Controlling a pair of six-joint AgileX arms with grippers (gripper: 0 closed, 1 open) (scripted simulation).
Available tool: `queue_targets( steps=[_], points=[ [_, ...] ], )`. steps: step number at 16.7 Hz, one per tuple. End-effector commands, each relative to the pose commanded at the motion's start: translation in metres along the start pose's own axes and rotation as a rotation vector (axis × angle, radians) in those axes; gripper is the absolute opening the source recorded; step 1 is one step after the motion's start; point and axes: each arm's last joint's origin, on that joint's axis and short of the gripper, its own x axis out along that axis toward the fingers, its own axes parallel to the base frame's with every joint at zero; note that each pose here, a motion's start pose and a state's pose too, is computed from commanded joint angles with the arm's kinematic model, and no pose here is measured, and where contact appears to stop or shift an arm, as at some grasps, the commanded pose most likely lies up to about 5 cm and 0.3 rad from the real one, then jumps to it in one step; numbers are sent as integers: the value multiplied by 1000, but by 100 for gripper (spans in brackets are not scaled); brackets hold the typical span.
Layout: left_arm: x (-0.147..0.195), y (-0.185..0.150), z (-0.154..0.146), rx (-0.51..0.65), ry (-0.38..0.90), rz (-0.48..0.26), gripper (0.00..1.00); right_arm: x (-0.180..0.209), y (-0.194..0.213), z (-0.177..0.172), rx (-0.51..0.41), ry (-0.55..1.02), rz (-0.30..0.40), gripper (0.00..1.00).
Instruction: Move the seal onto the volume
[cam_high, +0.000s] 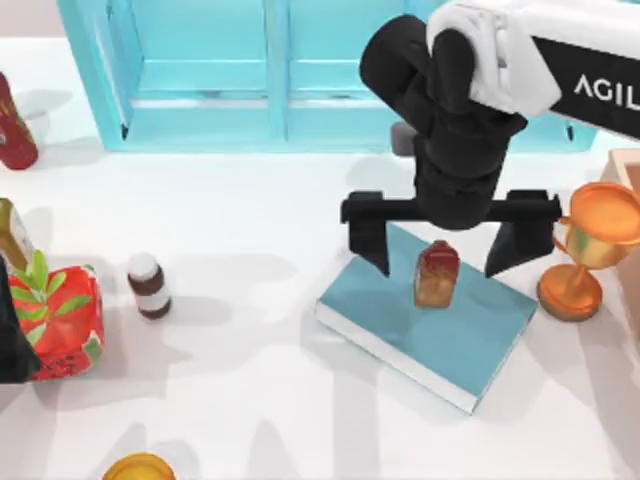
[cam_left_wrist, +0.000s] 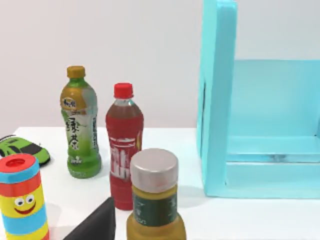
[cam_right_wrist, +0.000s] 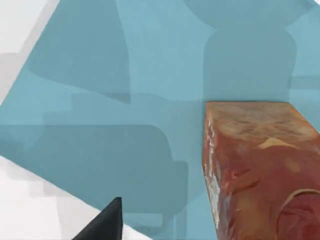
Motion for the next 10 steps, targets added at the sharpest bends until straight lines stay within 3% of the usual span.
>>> queue_targets(
  steps=[10],
  points=[
    [0, 0, 0, 0, 0, 0, 100, -30, -1, 0, 2, 0, 0, 100]
  ],
)
